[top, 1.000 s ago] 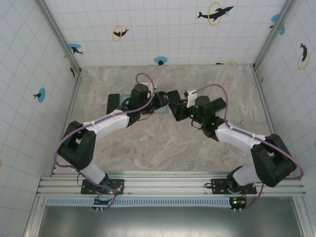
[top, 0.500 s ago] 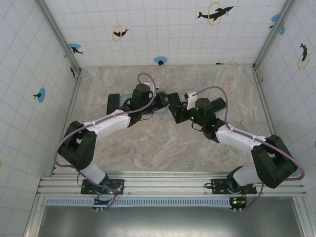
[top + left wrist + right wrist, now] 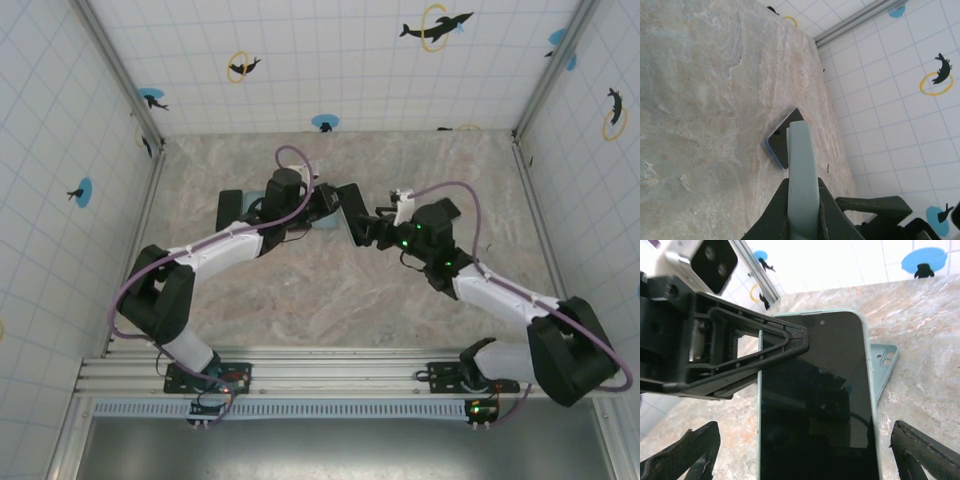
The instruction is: Take the phone out of the phone case
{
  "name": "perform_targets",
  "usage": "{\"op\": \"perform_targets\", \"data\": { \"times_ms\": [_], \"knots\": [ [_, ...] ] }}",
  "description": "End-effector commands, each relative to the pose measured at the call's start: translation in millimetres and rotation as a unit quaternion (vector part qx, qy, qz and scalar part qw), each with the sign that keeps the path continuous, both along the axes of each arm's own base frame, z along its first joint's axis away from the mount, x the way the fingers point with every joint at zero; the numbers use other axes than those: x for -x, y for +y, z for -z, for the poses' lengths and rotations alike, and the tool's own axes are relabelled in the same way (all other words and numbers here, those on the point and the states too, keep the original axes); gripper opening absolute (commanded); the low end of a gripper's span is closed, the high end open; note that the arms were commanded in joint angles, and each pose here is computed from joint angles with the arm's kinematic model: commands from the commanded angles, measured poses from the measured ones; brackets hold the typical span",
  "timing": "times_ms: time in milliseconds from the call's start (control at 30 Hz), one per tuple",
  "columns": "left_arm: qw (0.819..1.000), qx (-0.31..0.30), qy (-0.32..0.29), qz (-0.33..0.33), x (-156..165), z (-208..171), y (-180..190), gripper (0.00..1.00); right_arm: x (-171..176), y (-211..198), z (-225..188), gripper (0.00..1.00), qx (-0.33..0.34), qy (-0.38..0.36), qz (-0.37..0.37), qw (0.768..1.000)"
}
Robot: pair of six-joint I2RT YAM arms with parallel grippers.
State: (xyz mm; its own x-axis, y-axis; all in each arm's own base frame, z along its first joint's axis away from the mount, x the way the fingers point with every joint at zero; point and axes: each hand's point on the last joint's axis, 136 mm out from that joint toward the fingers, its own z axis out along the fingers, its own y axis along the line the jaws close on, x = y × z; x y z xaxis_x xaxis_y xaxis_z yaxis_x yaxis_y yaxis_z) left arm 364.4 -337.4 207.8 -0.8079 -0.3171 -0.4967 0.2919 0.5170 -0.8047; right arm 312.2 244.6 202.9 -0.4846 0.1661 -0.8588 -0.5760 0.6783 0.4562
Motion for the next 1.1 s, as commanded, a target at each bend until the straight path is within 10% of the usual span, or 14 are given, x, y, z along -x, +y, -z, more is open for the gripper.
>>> {"op": "perform_targets", "data": {
  "times_ms": [0,433,1067],
  "knots": [
    [0.998,0.051,-0.042,-0.010,-8,-42,8,0.02,9,-16,-13,0.91,-0.046,-0.004,0.008,0.999],
    [0.981,0.185,-0.055,0.007,-4,-89,4,0.02,44,-35,-17,0.74,-0.290,0.099,-0.002,0.952],
    [0.973,0.222,-0.062,0.023,13,-113,-6,0.02,46,-3,-53,0.37,-0.379,0.103,-0.050,0.918]
  ]
}}
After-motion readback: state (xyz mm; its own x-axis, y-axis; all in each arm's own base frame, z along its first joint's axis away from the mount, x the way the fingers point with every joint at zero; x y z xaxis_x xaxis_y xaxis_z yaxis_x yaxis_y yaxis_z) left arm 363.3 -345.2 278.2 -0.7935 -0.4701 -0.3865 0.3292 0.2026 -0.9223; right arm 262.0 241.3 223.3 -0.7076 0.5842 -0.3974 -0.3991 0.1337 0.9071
